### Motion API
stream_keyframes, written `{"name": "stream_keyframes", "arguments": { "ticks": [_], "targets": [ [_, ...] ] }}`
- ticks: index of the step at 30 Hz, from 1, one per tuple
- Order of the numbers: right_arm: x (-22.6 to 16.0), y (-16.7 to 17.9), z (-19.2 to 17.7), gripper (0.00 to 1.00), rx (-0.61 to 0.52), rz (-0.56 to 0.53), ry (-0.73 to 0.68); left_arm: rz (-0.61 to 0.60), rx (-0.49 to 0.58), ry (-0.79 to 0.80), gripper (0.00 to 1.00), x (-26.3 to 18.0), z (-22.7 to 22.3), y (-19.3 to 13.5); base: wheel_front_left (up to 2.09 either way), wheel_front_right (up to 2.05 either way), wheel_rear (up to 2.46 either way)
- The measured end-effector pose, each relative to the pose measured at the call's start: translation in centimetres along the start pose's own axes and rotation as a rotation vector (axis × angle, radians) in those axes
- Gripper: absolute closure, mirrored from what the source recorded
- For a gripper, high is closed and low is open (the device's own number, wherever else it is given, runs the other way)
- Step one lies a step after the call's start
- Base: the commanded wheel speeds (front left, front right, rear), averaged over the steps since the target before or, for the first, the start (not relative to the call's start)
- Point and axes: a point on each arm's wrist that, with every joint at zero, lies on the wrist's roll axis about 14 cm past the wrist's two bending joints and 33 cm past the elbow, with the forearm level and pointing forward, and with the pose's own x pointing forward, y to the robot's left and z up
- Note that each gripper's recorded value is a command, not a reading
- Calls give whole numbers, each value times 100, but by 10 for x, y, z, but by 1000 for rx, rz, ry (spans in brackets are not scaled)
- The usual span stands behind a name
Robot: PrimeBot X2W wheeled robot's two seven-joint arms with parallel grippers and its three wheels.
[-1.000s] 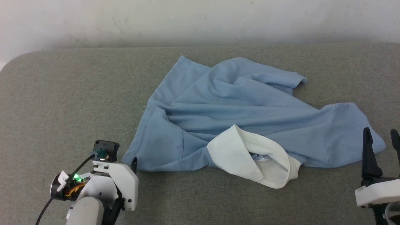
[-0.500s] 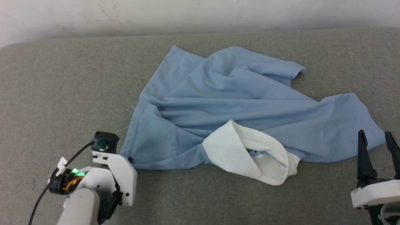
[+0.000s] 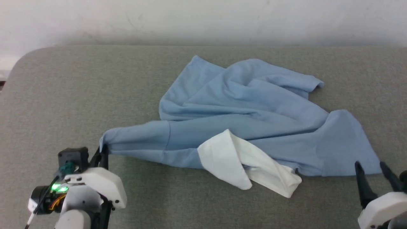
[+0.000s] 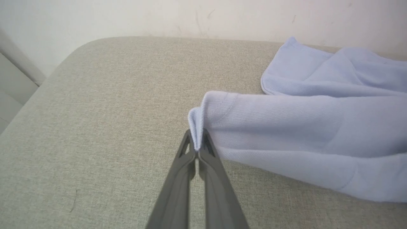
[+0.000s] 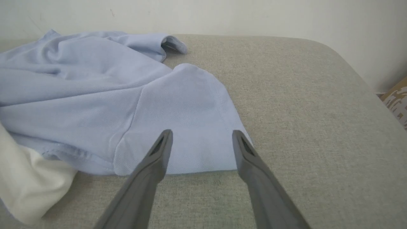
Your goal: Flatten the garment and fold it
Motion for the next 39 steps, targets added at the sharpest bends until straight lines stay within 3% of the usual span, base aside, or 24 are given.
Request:
{"name": "stream_keyframes", "arguments": {
  "ticks": [3,8,21,28,29,30,31,39],
  "targets": [
    [-4,2,-17,0,-3,14,101,31,-20,-40,100,-11,4,10,0,0,0],
    [-4,-19,-30,0,23,-54,213,46,-42,-60,100,-25,5,15,0,0,0],
    [19,-27,-61,0,90,-94,469,1,-51,-62,100,-33,4,0,0,0,0],
    [30,-20,-68,0,50,-64,506,-14,-43,-29,100,-31,-4,-4,0,0,0],
    [31,-19,-70,3,39,-56,511,-14,-42,-22,100,-31,-5,-4,0,0,0],
    [32,-18,-71,60,30,-50,515,-13,-41,-18,100,-30,-6,-3,0,0,0],
    [33,-16,-71,100,23,-43,515,-12,-40,-16,100,-30,-7,-3,0,0,0],
    [36,-6,-53,100,48,-1,400,-26,-19,-27,100,-35,-2,0,0,0,0]
  ]
}}
